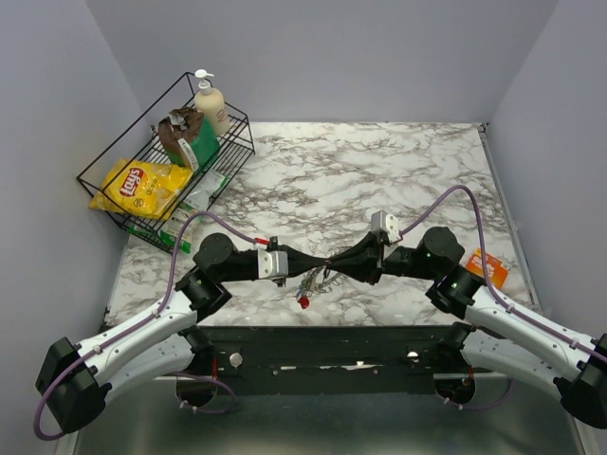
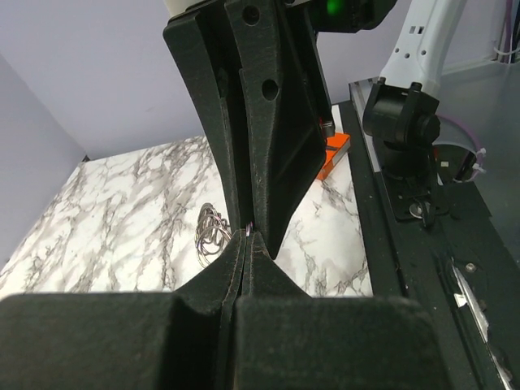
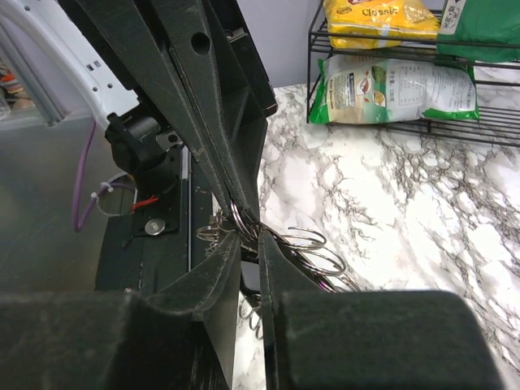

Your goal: Put the keys on the keyring

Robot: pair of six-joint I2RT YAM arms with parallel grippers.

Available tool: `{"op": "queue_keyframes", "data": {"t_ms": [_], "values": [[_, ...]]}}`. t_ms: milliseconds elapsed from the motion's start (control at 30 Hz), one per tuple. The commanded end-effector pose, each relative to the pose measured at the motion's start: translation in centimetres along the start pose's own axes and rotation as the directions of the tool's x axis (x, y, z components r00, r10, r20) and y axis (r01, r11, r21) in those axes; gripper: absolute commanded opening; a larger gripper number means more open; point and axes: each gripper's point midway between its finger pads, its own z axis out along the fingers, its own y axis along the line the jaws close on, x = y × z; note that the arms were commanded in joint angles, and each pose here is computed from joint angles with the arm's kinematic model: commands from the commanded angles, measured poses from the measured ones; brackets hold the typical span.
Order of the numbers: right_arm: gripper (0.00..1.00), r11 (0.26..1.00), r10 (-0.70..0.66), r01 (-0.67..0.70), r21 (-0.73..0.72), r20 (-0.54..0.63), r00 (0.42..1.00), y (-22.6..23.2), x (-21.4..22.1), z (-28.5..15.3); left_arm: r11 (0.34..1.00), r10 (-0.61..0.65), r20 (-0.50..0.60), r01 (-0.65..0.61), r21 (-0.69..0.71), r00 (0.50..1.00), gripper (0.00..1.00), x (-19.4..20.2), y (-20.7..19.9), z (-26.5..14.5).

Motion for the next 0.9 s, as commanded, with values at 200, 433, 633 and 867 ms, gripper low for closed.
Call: {"op": "queue_keyframes", "data": {"t_ms": [200, 433, 633, 867], "values": [[0.01, 0.998, -0.026, 0.029, -0.047, 0.066, 0.997, 0.8, -2.54, 0.38, 0.998, 0.018, 0.047, -0.02, 0.052, 0.999, 0.0, -0.97, -0.61, 0.45], [0.01, 0.999, -0.03, 0.033, -0.043, 0.075, 0.997, 0.86, -2.82, 0.23, 0.998, 0.004, 0.041, -0.006, 0.06, 0.999, 0.0, -0.59, -0.73, 0.55], [0.01, 0.999, -0.034, 0.037, -0.04, 0.075, 0.997, 0.82, -2.78, 0.19, 0.998, 0.0, 0.036, -0.002, 0.06, 0.999, 0.0, -0.53, -0.8, 0.48], [0.29, 0.999, -0.051, 0.049, 0.021, 0.099, 0.994, 0.28, -3.1, -0.5, 0.999, 0.012, 0.026, -0.013, 0.037, 1.0, 0.0, -0.38, -0.66, 0.12]]}}
